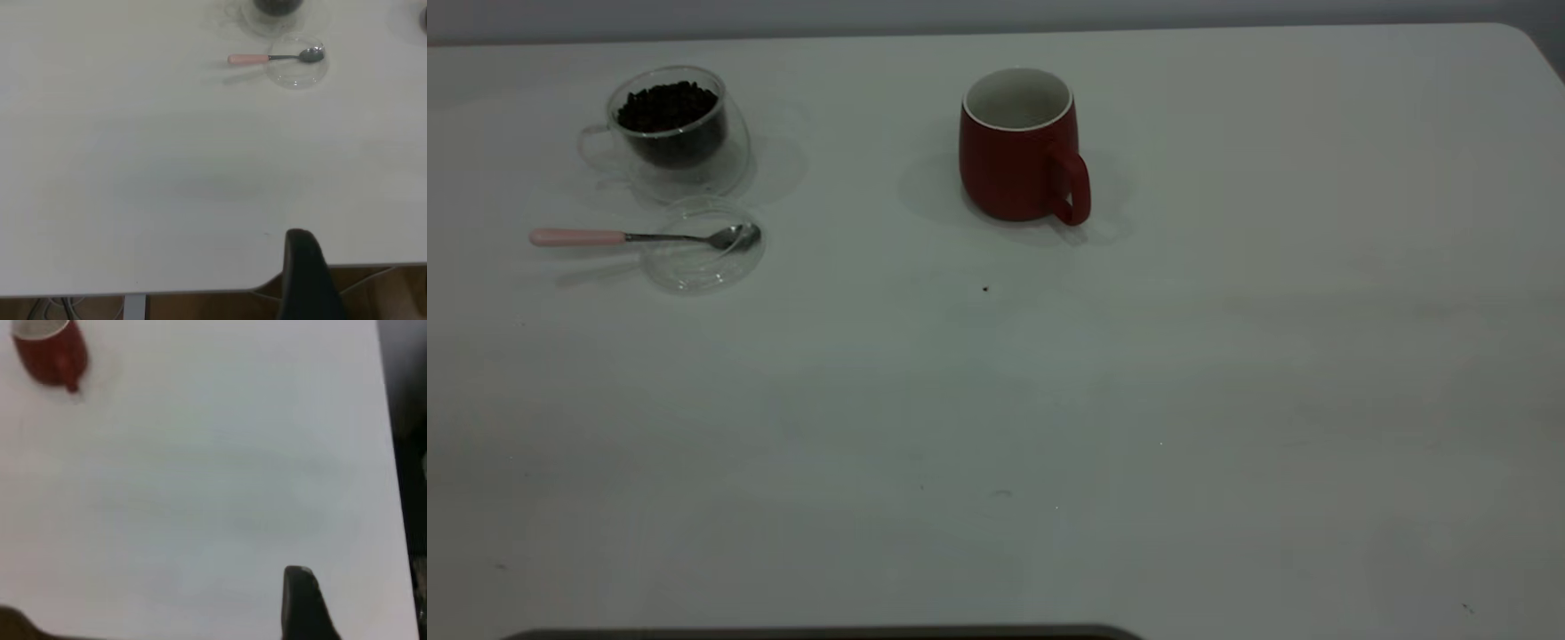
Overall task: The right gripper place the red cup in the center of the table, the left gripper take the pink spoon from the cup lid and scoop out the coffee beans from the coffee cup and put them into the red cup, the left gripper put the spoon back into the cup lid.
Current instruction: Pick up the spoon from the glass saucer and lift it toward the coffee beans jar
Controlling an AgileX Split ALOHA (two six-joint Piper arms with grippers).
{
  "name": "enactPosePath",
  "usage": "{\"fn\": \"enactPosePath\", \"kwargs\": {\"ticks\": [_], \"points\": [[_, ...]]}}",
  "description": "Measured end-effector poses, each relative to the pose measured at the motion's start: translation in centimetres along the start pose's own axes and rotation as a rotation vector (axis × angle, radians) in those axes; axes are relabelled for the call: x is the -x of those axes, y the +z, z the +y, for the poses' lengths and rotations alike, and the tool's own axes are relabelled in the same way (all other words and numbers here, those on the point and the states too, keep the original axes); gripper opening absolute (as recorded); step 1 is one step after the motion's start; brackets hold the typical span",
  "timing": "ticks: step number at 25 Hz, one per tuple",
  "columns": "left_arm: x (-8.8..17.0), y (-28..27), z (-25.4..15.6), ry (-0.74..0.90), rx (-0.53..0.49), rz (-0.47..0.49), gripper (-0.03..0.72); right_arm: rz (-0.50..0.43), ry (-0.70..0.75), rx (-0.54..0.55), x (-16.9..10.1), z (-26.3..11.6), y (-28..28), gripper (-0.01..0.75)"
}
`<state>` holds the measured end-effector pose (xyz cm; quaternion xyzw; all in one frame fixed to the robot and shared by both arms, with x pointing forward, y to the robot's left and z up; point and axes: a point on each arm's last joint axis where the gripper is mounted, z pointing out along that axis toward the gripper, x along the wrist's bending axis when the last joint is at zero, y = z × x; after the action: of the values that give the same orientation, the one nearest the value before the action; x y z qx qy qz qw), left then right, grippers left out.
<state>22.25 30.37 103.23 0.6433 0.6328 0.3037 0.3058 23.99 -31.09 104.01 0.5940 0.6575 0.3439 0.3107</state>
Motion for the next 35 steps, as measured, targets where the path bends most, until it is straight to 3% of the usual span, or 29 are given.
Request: {"fn": "enactPosePath", "kwargs": {"ticks": [9, 17, 35], "points": [[0.0, 0.0, 0.0, 0.0, 0.0, 0.0, 0.48, -0.101, 0.065, 0.005, 0.01, -0.11, 0.0, 0.451], [0.0, 0.0, 0.0, 0.0, 0.0, 0.0, 0.48, -0.121, 0.06, 0.009, -0.06, -0.16, -0.07, 0.451], [0.0, 0.0, 0.0, 0.0, 0.0, 0.0, 0.48, -0.073, -0.013, 0.008, -0.56, -0.13, -0.04, 0.44]]}}
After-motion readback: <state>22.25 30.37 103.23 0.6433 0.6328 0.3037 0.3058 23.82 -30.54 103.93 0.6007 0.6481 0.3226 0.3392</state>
